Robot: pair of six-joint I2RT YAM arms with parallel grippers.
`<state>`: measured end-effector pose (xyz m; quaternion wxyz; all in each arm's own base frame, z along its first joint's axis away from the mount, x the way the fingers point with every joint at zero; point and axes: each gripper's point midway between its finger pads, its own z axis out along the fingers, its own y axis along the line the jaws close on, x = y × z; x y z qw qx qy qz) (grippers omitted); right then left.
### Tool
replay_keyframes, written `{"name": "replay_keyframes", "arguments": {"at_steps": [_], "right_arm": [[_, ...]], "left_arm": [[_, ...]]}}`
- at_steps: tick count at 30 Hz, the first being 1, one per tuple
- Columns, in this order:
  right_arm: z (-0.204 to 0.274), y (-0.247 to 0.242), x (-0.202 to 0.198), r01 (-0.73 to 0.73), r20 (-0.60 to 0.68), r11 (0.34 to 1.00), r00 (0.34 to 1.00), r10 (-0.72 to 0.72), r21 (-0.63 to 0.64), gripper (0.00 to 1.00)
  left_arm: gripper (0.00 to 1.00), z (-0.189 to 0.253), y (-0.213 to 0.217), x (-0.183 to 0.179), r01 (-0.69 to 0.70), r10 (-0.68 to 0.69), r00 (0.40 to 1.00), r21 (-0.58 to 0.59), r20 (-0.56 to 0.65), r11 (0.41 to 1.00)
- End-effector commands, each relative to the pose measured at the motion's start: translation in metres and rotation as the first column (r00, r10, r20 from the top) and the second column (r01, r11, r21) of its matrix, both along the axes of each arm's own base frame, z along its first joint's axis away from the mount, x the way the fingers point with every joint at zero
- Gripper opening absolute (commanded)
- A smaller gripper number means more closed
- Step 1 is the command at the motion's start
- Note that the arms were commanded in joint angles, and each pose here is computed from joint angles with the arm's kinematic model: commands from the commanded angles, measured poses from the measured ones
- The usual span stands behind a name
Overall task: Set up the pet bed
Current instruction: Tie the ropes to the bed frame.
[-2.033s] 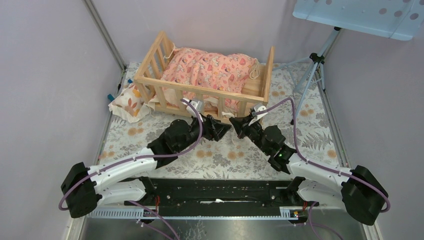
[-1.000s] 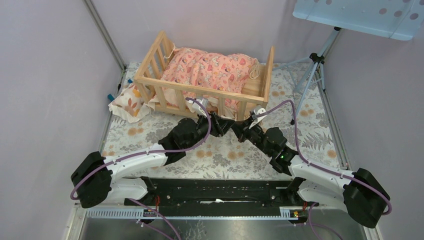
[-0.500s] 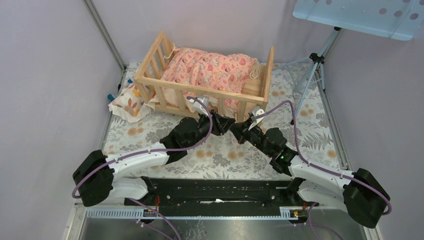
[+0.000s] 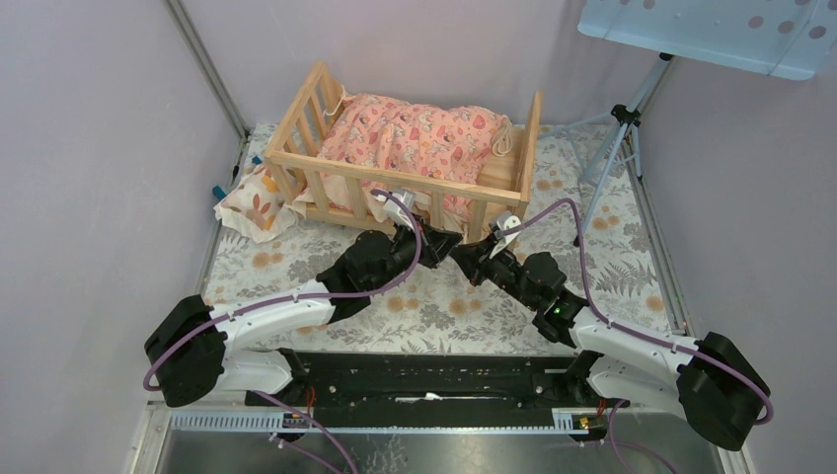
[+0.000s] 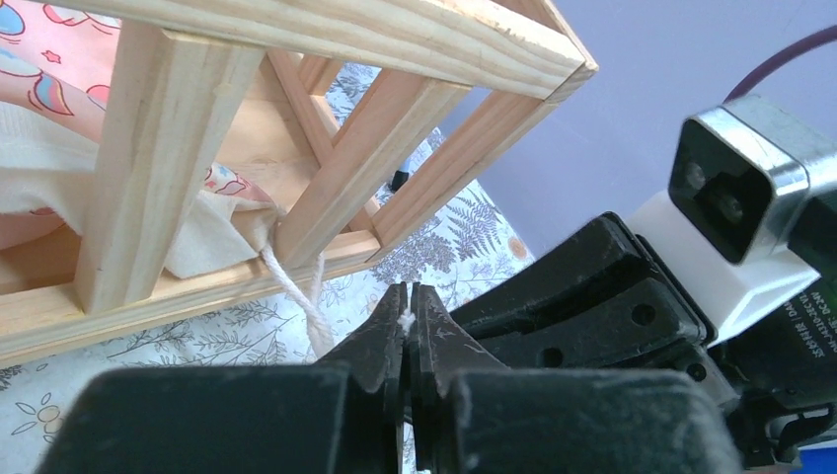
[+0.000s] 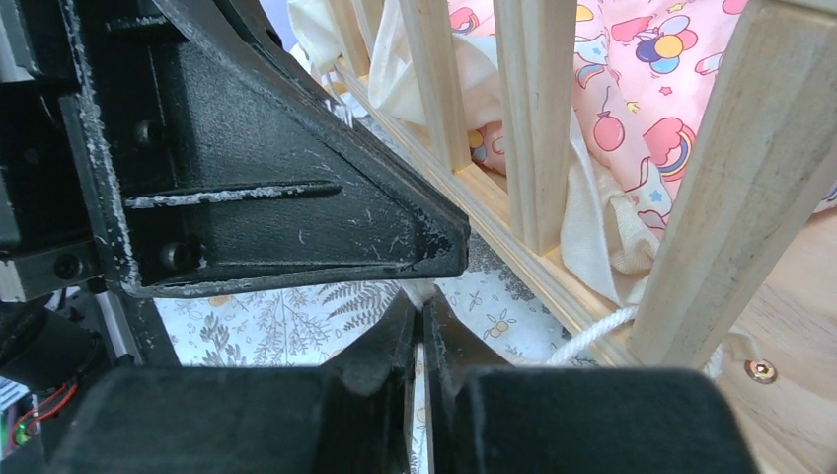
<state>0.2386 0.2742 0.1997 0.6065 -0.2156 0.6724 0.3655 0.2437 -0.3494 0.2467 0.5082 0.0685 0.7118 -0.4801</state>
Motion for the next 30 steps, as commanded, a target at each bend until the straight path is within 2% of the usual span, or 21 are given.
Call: {"name": "replay_keyframes", "arguments": {"at_steps": [1, 5, 9, 13, 15, 19, 23, 26, 30], "right_arm": [[0.016, 0.001, -0.002, -0.017, 0.041, 1.000, 0.999, 0.016, 0.018, 0.20], [0.012, -0.008, -0.006, -0.005, 0.037, 1.000, 0.999, 0.005, -0.015, 0.39], [0.012, -0.020, -0.014, 0.010, 0.045, 0.999, 0.999, -0.008, -0.038, 0.48], [0.018, -0.034, -0.020, 0.041, 0.037, 0.998, 0.999, -0.040, -0.038, 0.51], [0.029, -0.044, -0.019, 0.093, 0.019, 0.996, 0.995, -0.094, 0.011, 0.51], [0.047, -0.058, -0.014, 0.204, -0.089, 0.972, 0.977, -0.194, 0.120, 0.48], [0.051, -0.059, -0.013, 0.251, -0.214, 0.959, 0.952, -0.221, 0.128, 0.49], [0.056, -0.054, -0.015, 0.246, -0.279, 0.959, 0.939, -0.200, 0.141, 0.50], [0.065, -0.035, -0.027, 0.146, -0.316, 0.972, 0.945, -0.082, 0.184, 0.52]], "left_arm": [[0.00, 0.029, -0.008, -0.003, 0.058, -0.056, 0.993, -0.019, 0.108, 0.998], [0.00, 0.009, -0.009, -0.010, 0.120, -0.140, 0.979, 0.137, 0.146, 0.983], [0.00, -0.012, -0.003, -0.017, 0.152, -0.206, 0.962, 0.279, 0.179, 0.948], [0.00, -0.020, 0.000, -0.026, 0.198, -0.306, 0.918, 0.379, 0.250, 0.904], [0.00, -0.020, 0.000, -0.035, 0.231, -0.381, 0.868, 0.421, 0.319, 0.877], [0.00, -0.012, 0.005, -0.044, 0.223, -0.426, 0.784, 0.436, 0.452, 0.872], [0.00, 0.000, 0.012, -0.055, 0.197, -0.462, 0.670, 0.460, 0.581, 0.866], [0.00, 0.002, 0.017, -0.059, 0.162, -0.489, 0.586, 0.497, 0.646, 0.852], [0.00, 0.004, 0.021, -0.063, 0.131, -0.505, 0.522, 0.520, 0.687, 0.844]]}}
